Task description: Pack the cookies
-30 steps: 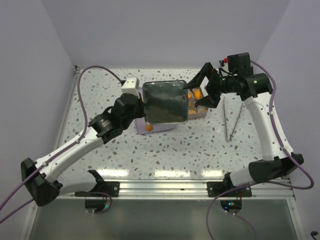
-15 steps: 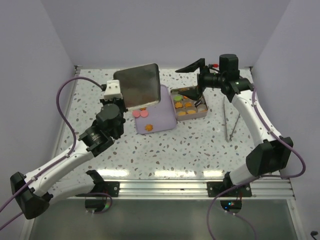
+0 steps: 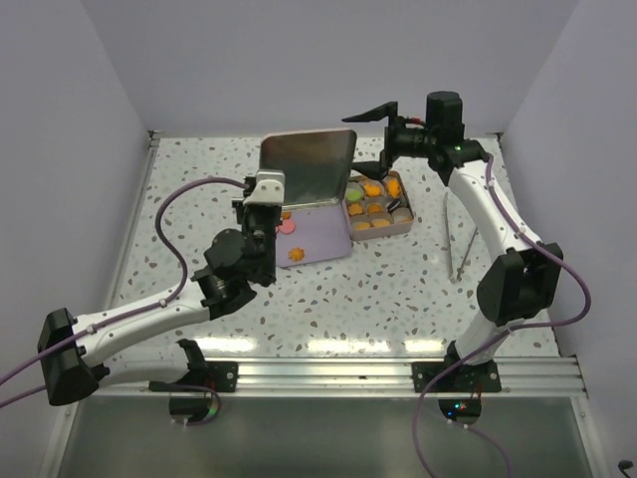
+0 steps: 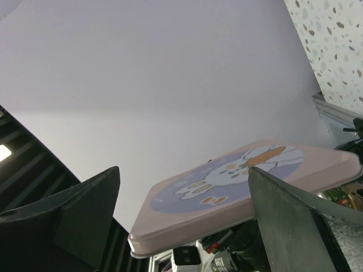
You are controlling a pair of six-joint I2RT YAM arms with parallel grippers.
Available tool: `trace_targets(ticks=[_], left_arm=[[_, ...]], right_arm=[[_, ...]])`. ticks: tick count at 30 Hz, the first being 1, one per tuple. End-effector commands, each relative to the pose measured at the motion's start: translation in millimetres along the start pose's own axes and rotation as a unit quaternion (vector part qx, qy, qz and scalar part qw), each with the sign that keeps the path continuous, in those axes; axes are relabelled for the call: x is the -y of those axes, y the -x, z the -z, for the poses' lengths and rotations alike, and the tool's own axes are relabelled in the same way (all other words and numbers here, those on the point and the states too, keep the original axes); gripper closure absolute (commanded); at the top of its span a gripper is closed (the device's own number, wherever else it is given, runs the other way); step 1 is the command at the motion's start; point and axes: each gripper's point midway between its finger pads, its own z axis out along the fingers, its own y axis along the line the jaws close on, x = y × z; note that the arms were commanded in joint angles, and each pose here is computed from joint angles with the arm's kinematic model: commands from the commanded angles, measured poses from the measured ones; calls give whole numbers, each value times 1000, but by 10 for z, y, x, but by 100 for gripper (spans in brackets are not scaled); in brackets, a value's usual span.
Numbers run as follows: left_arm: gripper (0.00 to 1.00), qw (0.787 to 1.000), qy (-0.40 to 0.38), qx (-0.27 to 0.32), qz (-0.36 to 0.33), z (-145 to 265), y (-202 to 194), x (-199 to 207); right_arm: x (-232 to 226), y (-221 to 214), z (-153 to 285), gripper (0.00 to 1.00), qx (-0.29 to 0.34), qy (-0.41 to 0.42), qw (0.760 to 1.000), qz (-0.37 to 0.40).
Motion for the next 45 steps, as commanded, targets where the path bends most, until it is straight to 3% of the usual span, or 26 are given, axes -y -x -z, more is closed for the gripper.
trace_targets(ticks=[1, 7, 8, 9, 11, 18, 25, 29, 33, 34, 36, 37, 39, 40, 44, 45], left_arm=[[100, 999, 33, 24, 27, 5, 194, -85], [100, 996, 72, 47, -4, -10, 305, -207], [100, 996, 75, 51, -15, -11, 354, -240], [100, 996, 74, 54, -18, -17, 383, -237], [100, 995, 71, 62, -27, -29, 458, -240], [100, 993, 78, 77, -47, -57, 531, -203], [100, 993, 74, 80, -45, -49, 547, -97], [100, 993, 75, 76, -53, -33, 523, -73], [100, 993, 74, 73, -56, -15, 498, -68], [100, 993, 73, 74, -55, -9, 499, -69], [100, 993, 73, 68, -58, -3, 466, -63], [100, 994, 72, 66, -58, 6, 452, -57], [99, 994, 69, 62, -60, 18, 437, -57], [96, 994, 66, 61, -57, 22, 431, -51], [85, 996, 58, 48, -50, 56, 390, -88], [82, 996, 53, 40, -60, 64, 357, -76]], right_arm=[[-181, -271, 66, 1, -46, 16, 999, 20], [-13, -384, 140, 1, -73, -16, 996, 53], [140, -352, 149, 1, -66, -52, 996, 31], [254, -332, 158, 1, -64, -66, 994, 67], [436, -289, 154, 1, -65, -93, 992, 63], [434, -549, 90, 1, -127, -97, 984, 83], [380, -790, 18, 1, -139, -70, 985, 72], [410, -846, -31, 7, -146, -63, 985, 63], [405, -851, -23, 19, -149, -57, 986, 58], [413, -833, -38, 31, -148, -52, 986, 60], [401, -835, -34, 43, -145, -47, 987, 54], [416, -816, -45, 58, -141, -47, 988, 52], [435, -802, -49, 71, -137, -48, 988, 51], [442, -786, -54, 82, -136, -47, 988, 51], [436, -733, -86, 100, -127, -42, 990, 46], [423, -692, -97, 100, -121, -39, 991, 45]])
